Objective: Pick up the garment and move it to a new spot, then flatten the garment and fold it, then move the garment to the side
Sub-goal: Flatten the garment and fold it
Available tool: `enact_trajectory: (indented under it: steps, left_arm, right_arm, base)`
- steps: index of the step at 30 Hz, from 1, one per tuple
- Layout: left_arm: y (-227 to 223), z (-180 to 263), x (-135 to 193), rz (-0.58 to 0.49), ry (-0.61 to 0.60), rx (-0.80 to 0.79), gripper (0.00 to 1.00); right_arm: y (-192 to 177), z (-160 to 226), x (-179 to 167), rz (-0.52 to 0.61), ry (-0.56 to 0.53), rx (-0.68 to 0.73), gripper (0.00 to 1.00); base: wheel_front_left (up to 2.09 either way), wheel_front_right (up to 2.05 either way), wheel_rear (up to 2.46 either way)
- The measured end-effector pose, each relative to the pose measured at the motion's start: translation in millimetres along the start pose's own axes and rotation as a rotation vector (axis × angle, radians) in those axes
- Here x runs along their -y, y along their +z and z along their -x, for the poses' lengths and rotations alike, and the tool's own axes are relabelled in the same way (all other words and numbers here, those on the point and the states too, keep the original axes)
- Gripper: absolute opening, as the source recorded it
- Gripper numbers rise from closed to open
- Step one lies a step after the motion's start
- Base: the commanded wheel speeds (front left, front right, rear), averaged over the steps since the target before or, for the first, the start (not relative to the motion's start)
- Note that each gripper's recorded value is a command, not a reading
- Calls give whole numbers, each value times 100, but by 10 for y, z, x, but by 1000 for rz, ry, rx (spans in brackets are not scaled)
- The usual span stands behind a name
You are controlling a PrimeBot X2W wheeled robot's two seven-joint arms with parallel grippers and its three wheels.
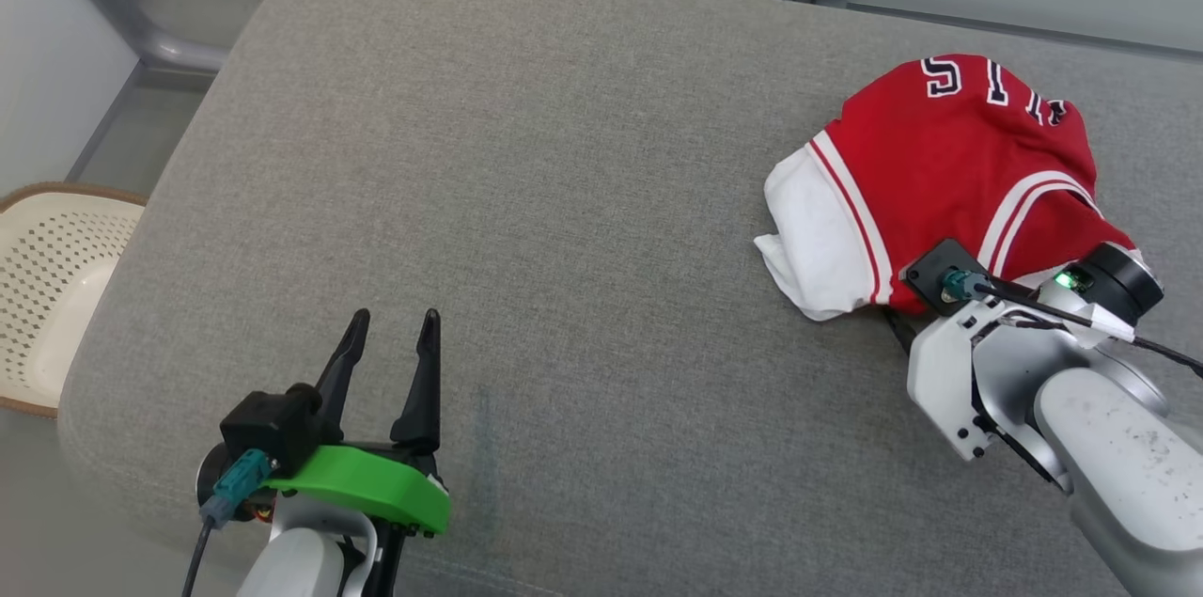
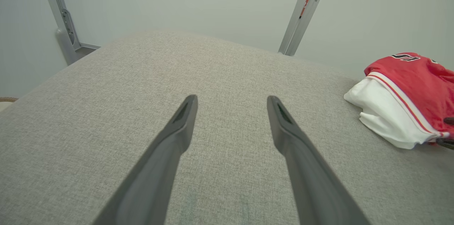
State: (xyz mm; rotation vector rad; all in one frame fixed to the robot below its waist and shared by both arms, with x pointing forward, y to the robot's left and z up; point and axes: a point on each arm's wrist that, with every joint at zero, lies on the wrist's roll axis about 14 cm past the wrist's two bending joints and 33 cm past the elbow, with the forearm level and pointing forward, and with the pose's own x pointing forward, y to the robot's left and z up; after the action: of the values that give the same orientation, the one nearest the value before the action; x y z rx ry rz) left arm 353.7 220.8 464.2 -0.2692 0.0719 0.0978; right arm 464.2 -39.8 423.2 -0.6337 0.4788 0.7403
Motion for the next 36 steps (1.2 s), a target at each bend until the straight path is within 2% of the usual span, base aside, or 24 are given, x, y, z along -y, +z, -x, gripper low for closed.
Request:
enact_trajectory:
  steps: [1, 6, 11, 14, 19, 21, 24, 26, 29, 33, 36]
  left_arm:
    - [-4, -7, -8, 0, 3, -1, 100]
    - [4, -7, -23, 0, 7, 2, 100]
    - [13, 24, -34, -4, 7, 8, 100]
    - [-15, 4, 42, -2, -20, 1, 100]
    - [-7, -124, 258, -10, -95, 4, 100]
    - [-12, -168, 343, -14, -123, 2, 100]
    - [-36, -231, 489, -19, -171, -8, 100]
    - [-54, -267, 593, -20, -202, -13, 100]
    - [-62, -311, 696, -23, -234, -19, 100]
    - [-93, -344, 798, -27, -266, -32, 100]
    - [-109, -352, 823, -28, -275, -39, 100]
  right_arm:
    - [14, -34, 0, -16, 1, 18, 0]
    - [241, -25, 120, -152, -43, 159, 0]
    - [548, 325, 225, -291, -115, 349, 0]
    - [521, 562, 140, -356, -113, 374, 0]
    - [350, 1025, 207, -436, -156, 381, 0]
    - [237, 1175, 163, -485, -147, 366, 0]
    - [-133, 1413, 199, -530, -172, 277, 0]
    - [-428, 1606, 323, -606, -240, 230, 0]
    - [-813, 1821, 381, -654, -293, 138, 0]
    - [-1268, 1945, 355, -720, -328, 20, 0]
    - [-1539, 1941, 349, -728, -346, -56, 0]
  base:
    - [0, 0, 0]
    - [0, 0, 0]
    - [0, 0, 0]
    - [0, 0, 0]
    - [0, 0, 0]
    - [0, 0, 0]
    - [0, 0, 0]
    - [0, 0, 0]
    - [0, 0, 0]
    - [0, 0, 0]
    - [0, 0, 0]
